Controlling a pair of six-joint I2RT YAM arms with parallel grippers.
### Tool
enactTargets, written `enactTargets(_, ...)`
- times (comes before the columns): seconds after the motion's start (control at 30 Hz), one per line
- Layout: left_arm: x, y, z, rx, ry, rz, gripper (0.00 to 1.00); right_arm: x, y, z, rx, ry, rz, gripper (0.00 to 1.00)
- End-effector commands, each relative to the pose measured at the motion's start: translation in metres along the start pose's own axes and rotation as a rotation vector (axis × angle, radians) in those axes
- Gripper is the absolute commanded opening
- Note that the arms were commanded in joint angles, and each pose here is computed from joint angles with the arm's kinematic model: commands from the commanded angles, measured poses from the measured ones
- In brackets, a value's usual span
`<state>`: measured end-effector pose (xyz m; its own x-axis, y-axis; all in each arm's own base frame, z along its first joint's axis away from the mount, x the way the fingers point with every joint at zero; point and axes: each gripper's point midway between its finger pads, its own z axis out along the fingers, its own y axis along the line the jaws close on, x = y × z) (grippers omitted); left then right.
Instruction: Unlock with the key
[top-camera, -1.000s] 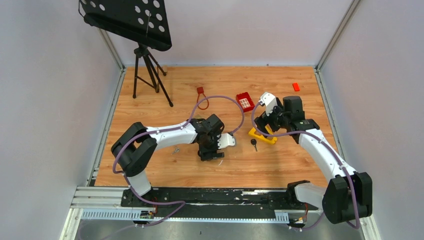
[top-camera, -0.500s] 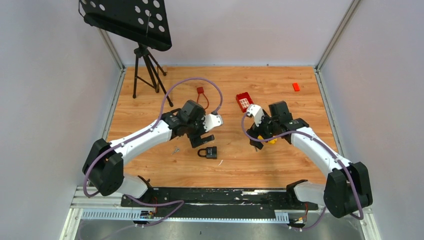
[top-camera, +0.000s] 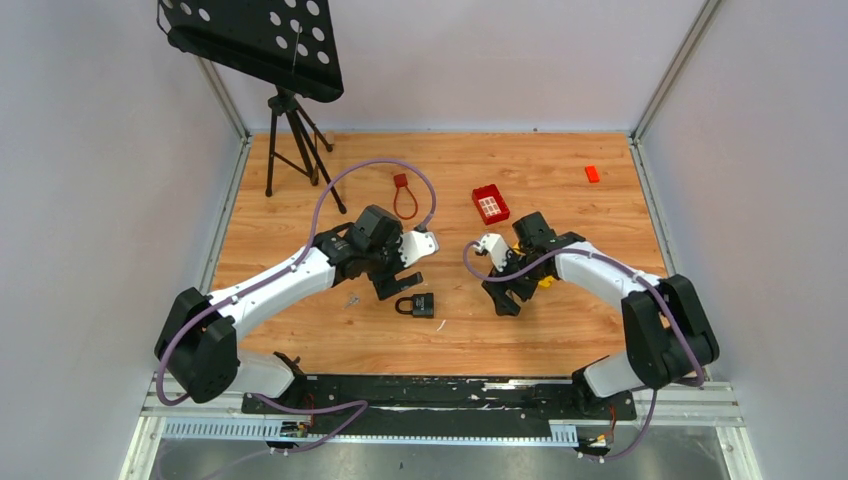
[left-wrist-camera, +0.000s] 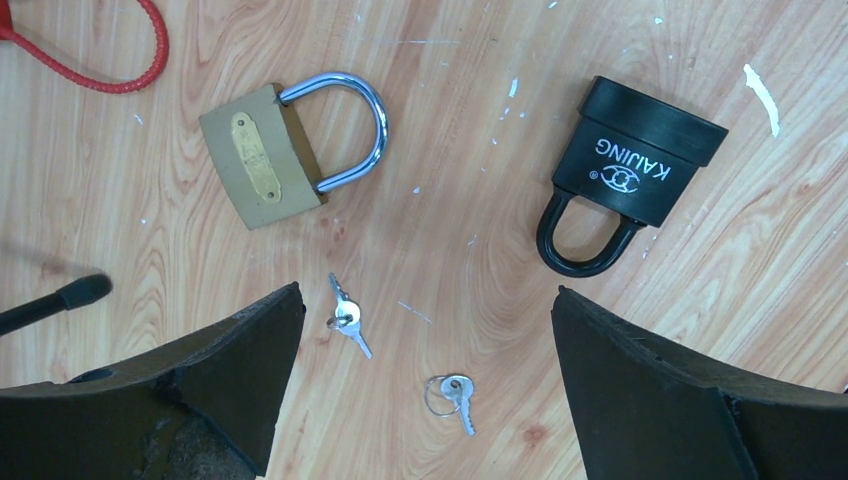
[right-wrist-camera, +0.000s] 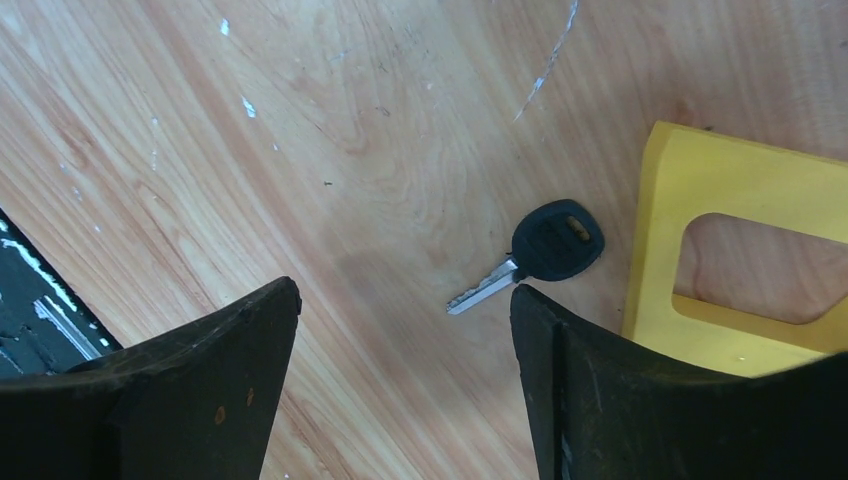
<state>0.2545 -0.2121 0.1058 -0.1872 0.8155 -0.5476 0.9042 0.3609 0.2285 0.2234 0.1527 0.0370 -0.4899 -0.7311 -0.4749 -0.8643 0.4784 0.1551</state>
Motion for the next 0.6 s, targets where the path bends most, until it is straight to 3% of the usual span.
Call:
enactTargets(0.0, -0.012, 0.005, -0.008, -0.033, -0.053, -0.016, 1.0, -0.005, -0.011, 0.003, 0.018, 0.029, 0.006, 0.77)
enactTargets(0.57, -0.013, 0.011, -0.011, -0.073, -0.068, -0.015, 1.0, -0.005, -0.033, 0.025, 0.151, 0.148, -0.01, 0.62)
